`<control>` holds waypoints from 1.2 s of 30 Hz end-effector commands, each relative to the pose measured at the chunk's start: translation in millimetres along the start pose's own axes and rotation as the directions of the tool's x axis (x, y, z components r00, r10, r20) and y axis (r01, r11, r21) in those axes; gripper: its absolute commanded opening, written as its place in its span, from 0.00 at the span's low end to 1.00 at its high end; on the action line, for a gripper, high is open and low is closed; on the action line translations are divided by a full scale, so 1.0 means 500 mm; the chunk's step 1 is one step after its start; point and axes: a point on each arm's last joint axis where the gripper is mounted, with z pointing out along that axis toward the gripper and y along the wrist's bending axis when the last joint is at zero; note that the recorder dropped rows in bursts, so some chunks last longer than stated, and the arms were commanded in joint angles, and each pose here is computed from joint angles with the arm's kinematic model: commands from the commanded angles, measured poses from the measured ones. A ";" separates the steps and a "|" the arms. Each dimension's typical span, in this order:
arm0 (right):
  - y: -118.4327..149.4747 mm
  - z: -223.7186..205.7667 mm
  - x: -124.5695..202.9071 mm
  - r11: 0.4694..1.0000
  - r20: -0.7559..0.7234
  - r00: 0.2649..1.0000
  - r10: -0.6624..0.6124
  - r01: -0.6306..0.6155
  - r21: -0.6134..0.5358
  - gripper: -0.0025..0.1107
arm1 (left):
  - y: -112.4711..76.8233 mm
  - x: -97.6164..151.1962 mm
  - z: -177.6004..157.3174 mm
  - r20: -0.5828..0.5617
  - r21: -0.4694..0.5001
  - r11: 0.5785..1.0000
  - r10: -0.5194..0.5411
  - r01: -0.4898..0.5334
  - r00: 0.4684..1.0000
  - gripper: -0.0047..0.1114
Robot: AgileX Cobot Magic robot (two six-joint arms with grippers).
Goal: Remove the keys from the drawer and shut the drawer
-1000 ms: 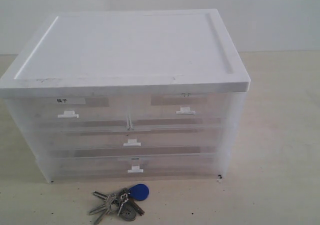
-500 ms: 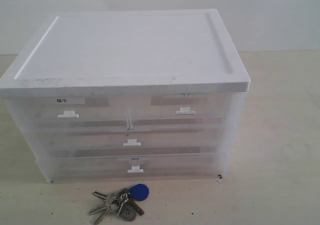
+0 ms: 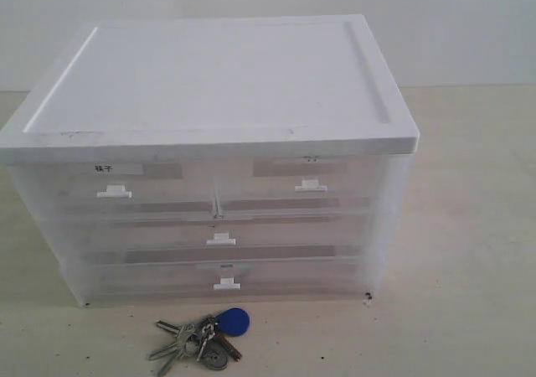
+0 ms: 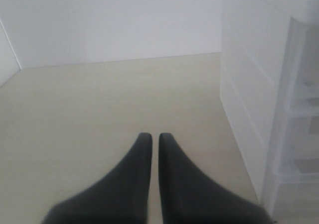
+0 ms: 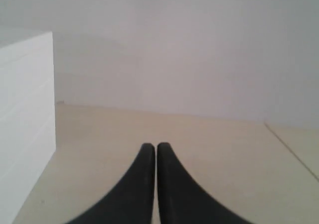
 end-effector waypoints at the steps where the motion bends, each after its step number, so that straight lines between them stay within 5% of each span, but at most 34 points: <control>1: -0.001 -0.003 0.023 1.000 -0.124 0.992 0.031 -0.030 0.008 0.02 | 0.000 0.002 0.000 -0.001 -0.004 1.000 -0.011 0.011 1.000 0.08; 5: 0.000 -0.006 0.040 0.999 -0.221 0.975 0.033 -0.032 0.009 0.02 | 0.000 0.002 0.000 -0.001 -0.004 1.000 -0.011 0.011 1.000 0.08; 36: 0.001 -0.006 0.041 0.998 -0.224 0.972 0.066 -0.065 0.012 0.02 | 0.000 0.002 0.000 -0.001 -0.004 1.000 -0.011 0.011 1.000 0.08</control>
